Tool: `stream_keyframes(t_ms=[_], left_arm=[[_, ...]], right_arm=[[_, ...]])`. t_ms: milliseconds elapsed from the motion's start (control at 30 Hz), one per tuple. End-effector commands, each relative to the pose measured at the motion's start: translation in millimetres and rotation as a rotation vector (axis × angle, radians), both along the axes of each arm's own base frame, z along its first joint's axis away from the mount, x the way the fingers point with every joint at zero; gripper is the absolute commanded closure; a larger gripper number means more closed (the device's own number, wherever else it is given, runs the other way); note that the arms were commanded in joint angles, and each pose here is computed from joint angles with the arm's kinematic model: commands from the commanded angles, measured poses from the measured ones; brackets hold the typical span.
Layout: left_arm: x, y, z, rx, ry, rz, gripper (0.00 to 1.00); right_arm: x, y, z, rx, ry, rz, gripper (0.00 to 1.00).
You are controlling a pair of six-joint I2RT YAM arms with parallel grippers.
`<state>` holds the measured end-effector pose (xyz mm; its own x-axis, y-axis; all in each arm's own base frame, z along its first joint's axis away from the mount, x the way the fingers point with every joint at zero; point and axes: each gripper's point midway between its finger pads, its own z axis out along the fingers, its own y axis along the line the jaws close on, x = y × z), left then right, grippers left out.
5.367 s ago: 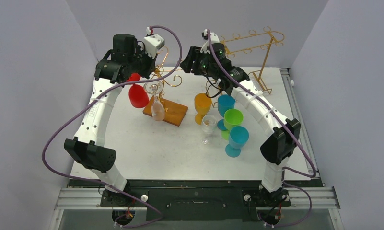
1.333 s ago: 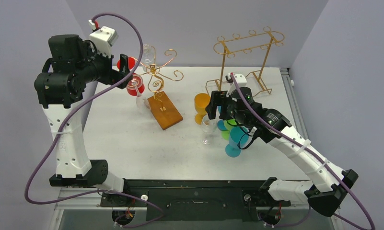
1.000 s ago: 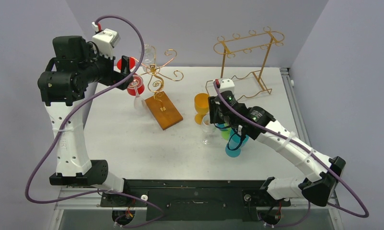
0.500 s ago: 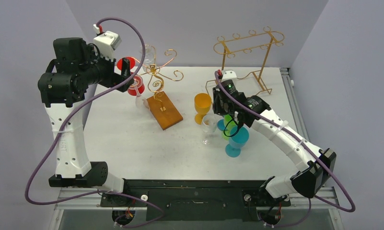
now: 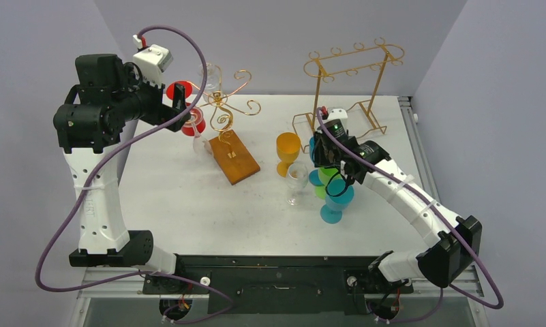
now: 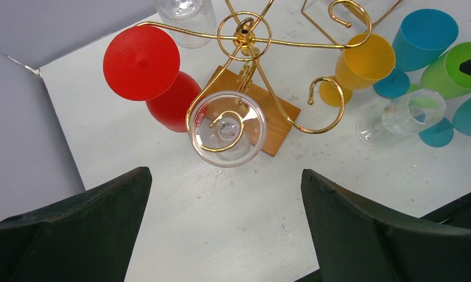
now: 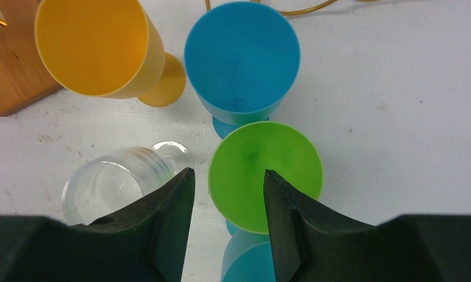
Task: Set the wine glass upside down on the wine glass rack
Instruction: Pick up the wine glass at the center of the board.
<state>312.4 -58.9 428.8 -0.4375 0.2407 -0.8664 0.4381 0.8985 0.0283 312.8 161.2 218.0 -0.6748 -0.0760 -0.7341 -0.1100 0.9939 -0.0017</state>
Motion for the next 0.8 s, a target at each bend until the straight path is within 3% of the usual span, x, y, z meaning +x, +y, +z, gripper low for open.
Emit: stream_keyframes(t_ms=[0, 267, 533, 767], left_arm=[[-3.9, 0.2, 12.1, 0.009, -0.059, -0.015, 0.03], [-3.0, -1.6, 10.6, -0.001, -0.053, -0.021, 0.03], [-1.7, -1.9, 7.7, 0.000, -0.047, -0.023, 0.03], [0.5, -0.6, 6.0, 0.005, -0.046, -0.018, 0.03]], right_arm=[[-5.2, 1.8, -10.9, 0.023, 0.012, 0.002, 0.57], [-3.5, 10.6, -25.2, 0.006, 0.040, 0.024, 0.64], [26.5, -1.5, 42.6, 0.027, -0.086, -0.017, 0.63], [68.2, 14.7, 48.1, 0.036, -0.080, -0.007, 0.62]])
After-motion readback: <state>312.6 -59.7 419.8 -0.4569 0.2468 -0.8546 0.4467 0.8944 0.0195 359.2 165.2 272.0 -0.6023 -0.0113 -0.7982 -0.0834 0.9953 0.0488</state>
